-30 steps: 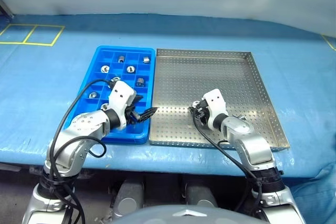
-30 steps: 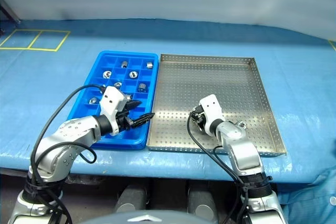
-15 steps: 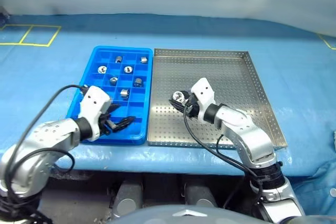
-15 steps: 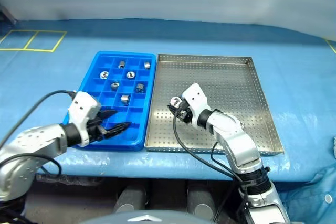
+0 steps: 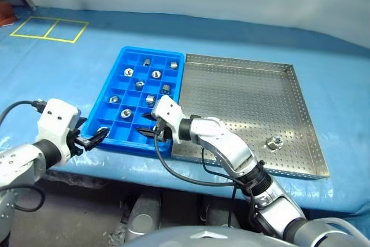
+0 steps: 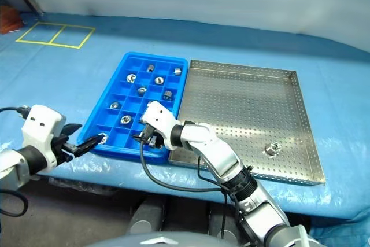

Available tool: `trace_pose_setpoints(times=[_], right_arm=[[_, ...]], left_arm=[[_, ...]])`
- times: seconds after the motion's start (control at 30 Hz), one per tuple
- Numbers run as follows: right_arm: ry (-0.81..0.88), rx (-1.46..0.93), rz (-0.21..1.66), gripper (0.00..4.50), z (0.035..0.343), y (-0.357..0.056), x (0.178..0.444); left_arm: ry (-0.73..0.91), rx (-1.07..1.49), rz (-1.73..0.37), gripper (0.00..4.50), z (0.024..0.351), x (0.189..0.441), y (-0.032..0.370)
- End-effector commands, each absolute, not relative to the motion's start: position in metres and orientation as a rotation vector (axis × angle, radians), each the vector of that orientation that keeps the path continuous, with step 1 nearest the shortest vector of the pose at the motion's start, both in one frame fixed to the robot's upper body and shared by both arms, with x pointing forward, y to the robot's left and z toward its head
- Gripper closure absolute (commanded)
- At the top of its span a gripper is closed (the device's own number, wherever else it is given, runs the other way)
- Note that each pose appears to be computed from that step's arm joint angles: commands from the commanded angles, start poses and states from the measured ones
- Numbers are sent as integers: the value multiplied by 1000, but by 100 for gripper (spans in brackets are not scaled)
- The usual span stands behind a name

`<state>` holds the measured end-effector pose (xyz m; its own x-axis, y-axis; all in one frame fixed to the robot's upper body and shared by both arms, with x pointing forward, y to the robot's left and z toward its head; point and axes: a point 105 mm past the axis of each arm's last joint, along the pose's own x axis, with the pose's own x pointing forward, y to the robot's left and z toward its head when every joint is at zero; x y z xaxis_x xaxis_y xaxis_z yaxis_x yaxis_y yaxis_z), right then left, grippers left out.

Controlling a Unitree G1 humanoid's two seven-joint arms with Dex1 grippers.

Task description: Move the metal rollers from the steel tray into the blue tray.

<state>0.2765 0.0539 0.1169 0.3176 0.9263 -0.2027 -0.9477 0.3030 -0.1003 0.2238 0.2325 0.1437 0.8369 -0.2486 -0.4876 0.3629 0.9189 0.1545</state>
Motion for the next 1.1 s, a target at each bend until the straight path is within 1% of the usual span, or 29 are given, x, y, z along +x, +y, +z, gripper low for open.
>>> trace_pose_setpoints(times=[0.03, 0.17, 0.37, 0.5, 0.63, 0.73, 0.8, 0.83, 1.1], right_arm=[[23, -218, 1228, 231, 138, 50, 281], [0, -234, 1180, 231, 145, 35, 288], [-31, -307, 1091, 231, 157, -8, 295], [10, -362, 1045, 231, 150, -38, 294], [75, -367, 1062, 231, 134, -47, 287], [105, -352, 1067, 168, 124, -44, 286], [114, -343, 1058, 102, 119, -43, 289], [119, -342, 1059, 76, 117, -42, 290], [185, -338, 1070, 76, 94, -41, 298]], left_arm=[[413, 256, -353, 78, 153, 223, 222], [415, 237, -397, 78, 147, 227, 212], [391, 220, -532, 78, 143, 239, 184], [394, 218, -599, 78, 139, 247, 169], [388, 229, -633, 78, 139, 254, 161], [387, 236, -644, 78, 139, 258, 159], [386, 240, -651, 78, 140, 259, 157], [385, 242, -653, 78, 140, 259, 157], [388, 239, -646, 78, 138, 256, 156]])
